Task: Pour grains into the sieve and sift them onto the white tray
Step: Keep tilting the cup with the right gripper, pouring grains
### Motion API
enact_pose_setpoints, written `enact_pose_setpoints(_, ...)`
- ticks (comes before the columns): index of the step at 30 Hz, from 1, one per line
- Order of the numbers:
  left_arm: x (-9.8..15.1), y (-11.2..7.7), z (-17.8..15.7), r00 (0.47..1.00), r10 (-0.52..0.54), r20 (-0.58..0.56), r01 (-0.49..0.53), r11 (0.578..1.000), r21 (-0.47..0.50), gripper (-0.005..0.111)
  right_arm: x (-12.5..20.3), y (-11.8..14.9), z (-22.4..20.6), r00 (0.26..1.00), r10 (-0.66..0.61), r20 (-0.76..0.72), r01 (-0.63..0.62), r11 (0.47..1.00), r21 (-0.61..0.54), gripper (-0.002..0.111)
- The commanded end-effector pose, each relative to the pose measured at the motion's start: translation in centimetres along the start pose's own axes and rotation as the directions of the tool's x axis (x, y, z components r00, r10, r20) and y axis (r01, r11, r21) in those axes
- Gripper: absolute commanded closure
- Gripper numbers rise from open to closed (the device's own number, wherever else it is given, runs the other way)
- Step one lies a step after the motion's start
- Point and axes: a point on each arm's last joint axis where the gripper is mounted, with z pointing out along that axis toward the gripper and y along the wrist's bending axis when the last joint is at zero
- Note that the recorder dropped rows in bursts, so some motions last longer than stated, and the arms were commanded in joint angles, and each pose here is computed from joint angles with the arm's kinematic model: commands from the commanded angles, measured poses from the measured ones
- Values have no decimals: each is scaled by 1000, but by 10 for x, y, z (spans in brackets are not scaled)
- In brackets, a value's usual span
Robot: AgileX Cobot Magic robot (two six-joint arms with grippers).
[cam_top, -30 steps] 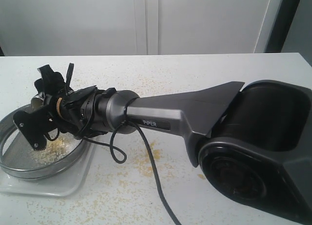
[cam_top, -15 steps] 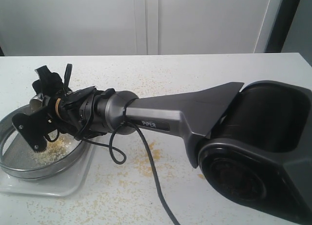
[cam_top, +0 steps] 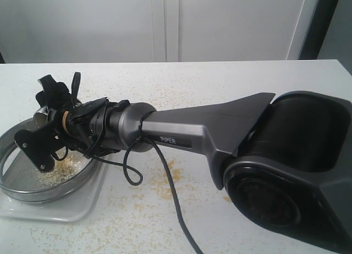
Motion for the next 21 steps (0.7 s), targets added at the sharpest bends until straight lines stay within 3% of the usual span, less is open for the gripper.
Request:
enact_pose_setpoints(1,1,0,0,1000,-2,4,2,1000,5,106,1,-13,-7,999,-48,-4,48,998,31,108)
enact_pose_setpoints(21,1,0,0,1000,-2,4,2,1000,5,106,1,-13,-7,997,-72,-7,73,997,30,108)
